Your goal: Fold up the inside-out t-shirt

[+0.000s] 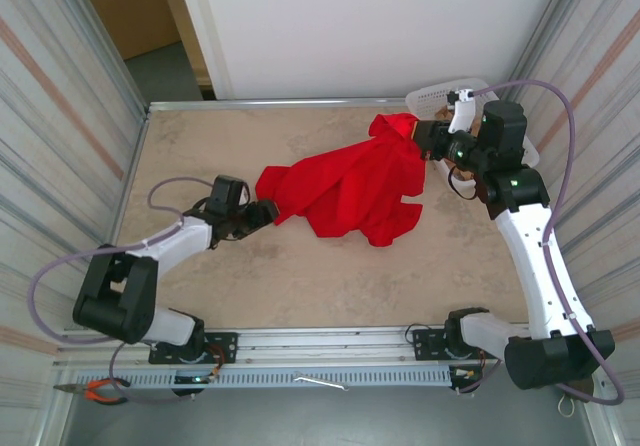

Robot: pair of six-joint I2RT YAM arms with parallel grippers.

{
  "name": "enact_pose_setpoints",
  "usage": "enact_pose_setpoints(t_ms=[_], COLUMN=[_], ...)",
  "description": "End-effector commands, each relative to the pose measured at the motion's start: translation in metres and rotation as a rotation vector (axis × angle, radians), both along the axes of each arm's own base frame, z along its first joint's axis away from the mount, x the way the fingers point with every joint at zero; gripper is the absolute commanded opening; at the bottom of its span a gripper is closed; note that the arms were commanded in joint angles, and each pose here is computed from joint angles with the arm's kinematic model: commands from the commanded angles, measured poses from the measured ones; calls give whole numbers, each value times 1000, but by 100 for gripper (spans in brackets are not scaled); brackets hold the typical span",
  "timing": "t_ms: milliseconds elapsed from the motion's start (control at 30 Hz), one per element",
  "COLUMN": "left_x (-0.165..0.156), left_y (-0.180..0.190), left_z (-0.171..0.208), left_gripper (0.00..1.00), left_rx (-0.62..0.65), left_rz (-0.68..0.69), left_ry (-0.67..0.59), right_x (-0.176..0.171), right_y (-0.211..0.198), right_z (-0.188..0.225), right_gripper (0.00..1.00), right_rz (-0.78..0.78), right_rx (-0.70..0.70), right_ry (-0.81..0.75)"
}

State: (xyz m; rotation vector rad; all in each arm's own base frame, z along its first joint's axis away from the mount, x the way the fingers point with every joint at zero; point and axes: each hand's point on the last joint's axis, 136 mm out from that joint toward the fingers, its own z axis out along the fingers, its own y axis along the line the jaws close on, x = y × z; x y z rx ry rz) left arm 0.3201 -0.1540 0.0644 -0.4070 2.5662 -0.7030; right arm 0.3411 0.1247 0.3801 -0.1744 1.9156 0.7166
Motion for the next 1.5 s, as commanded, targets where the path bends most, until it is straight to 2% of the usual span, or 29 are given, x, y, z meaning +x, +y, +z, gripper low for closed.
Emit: enact_pose_setpoints(t_ms=[0, 300, 433, 533, 600, 667, 767, 833, 933, 1033, 1100, 1200, 1467], left_x=[25, 48, 56, 62, 68, 76, 98, 112, 124, 117, 108, 93, 49], left_y=[0, 1, 1, 1, 0, 4, 24, 41, 67, 88, 95, 103, 118], left_z=[9, -6, -16, -24, -25, -16, 42, 105, 226, 336, 386, 427, 461], left_gripper=[62, 60, 51, 34, 3, 0, 0, 0, 0, 0, 0, 0, 0], left_rx=[26, 102, 125, 150, 161, 165, 114, 36, -101, -194, -226, -263, -323], left_rz=[17, 15, 14, 13, 1, -2, 47, 96, 162, 187, 184, 185, 206], left_ry=[-59, -39, -22, -8, -14, -30, -137, -251, -476, -674, -766, -839, -920], right_x=[-7, -8, -9, -8, -8, -5, 8, 20, 34, 37, 35, 27, -27], right_y=[-1, -1, -1, -1, -2, -5, -21, -34, -50, -59, -61, -61, -56], right_z=[18, 17, 18, 17, 17, 17, 28, 45, 82, 121, 140, 156, 183], right_gripper=[0, 0, 0, 0, 0, 0, 0, 0, 0, 0, 0, 0, 0], right_rz=[4, 6, 7, 7, 1, -11, -65, -89, -103, -105, -106, -101, -74], right_rx=[31, 34, 36, 36, 36, 36, 50, 89, 160, 220, 246, 270, 317], right_ry=[-29, -27, -27, -25, -24, -25, -32, -42, -81, -138, -168, -193, -256])
